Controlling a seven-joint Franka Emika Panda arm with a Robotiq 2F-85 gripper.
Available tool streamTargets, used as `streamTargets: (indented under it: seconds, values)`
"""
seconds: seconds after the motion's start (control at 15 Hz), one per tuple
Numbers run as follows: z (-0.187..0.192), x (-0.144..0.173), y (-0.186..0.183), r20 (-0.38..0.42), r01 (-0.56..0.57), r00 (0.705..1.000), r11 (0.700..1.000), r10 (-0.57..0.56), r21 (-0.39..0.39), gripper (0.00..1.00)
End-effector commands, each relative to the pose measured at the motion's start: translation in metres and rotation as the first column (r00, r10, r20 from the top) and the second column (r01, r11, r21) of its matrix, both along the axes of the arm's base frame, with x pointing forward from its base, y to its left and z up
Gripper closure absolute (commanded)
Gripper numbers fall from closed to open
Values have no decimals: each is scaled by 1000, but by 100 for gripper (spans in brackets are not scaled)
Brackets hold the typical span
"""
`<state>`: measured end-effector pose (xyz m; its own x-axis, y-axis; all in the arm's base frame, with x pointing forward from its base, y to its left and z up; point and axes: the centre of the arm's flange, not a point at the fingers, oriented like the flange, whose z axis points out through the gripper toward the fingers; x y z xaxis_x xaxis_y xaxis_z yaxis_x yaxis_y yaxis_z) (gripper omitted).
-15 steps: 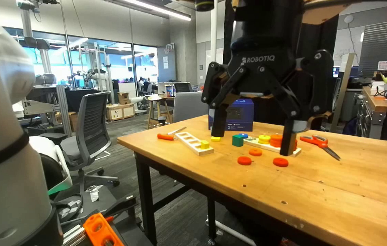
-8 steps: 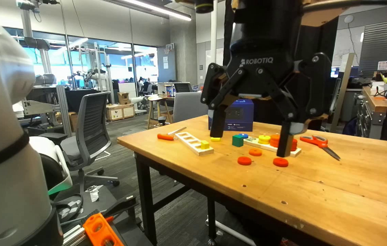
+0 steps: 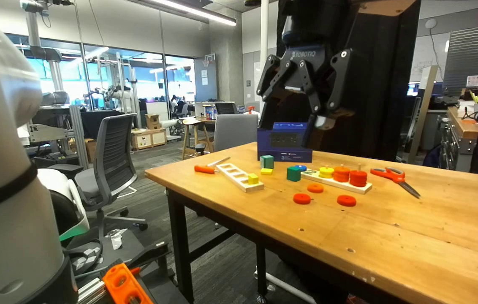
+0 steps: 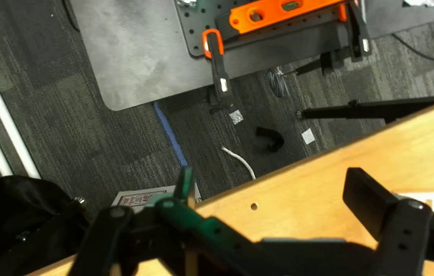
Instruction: Pick up the yellow object from the wooden object and put it on the table
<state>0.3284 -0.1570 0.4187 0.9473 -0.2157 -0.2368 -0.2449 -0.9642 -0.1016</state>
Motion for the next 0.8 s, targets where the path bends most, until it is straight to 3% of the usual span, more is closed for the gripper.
streamTargets:
  seconds: [0.0,0.13,0.33,0.53,0.73]
  values:
    - [31,53,19,-27,197,980,980,-197,29,0]
    - [45,82,38,-23,304,953,952,-303,40,0]
    - [65,129,70,-30,455,891,887,-454,79,0]
    - [75,169,109,-52,592,806,801,-590,93,0]
    - [70,200,139,-97,713,701,697,-707,77,0]
